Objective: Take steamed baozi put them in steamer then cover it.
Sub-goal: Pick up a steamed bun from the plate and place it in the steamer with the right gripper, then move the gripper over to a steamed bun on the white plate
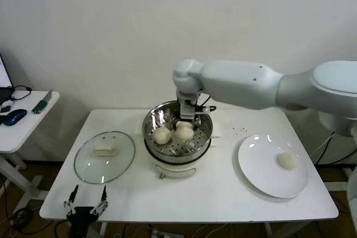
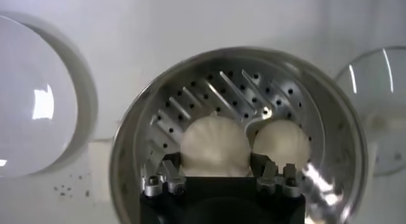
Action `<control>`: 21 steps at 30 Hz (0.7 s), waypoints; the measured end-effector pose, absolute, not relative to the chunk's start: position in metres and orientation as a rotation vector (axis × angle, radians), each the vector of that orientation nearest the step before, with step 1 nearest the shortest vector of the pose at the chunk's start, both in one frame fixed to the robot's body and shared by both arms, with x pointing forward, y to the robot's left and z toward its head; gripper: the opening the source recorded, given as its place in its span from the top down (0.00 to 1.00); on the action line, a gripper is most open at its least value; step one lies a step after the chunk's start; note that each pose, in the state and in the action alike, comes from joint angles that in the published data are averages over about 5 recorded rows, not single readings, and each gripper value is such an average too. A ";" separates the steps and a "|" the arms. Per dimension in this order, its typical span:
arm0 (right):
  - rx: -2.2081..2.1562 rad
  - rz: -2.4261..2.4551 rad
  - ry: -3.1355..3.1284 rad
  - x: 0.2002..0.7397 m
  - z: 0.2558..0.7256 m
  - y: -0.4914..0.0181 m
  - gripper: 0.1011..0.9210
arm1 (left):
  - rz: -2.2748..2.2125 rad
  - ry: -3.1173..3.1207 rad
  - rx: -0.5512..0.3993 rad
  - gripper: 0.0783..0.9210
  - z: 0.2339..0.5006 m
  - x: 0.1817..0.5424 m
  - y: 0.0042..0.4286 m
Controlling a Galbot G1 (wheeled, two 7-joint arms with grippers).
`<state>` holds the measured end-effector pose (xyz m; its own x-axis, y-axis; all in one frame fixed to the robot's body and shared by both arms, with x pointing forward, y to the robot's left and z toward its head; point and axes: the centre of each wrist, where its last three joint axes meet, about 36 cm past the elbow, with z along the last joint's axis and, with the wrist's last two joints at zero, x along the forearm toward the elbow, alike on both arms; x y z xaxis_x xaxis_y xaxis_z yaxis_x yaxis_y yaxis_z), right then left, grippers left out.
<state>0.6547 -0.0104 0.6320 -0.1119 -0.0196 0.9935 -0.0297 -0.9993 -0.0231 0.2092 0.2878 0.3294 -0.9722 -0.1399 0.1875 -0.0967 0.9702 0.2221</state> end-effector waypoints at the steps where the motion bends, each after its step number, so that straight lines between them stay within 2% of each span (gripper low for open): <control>1: 2.102 2.331 -0.043 0.653 0.626 -0.007 0.26 | -0.312 -2.917 0.177 0.12 0.329 0.209 0.288; 9: 2.165 2.305 0.021 0.644 0.597 0.009 0.25 | -0.304 -2.921 0.181 0.12 0.328 0.211 0.288; 16: 2.157 2.319 0.039 0.644 0.593 0.010 0.14 | -0.303 -2.921 0.180 0.12 0.328 0.212 0.288; 21: 2.144 2.335 0.036 0.645 0.599 0.008 0.12 | -0.306 -2.920 0.176 0.12 0.328 0.212 0.287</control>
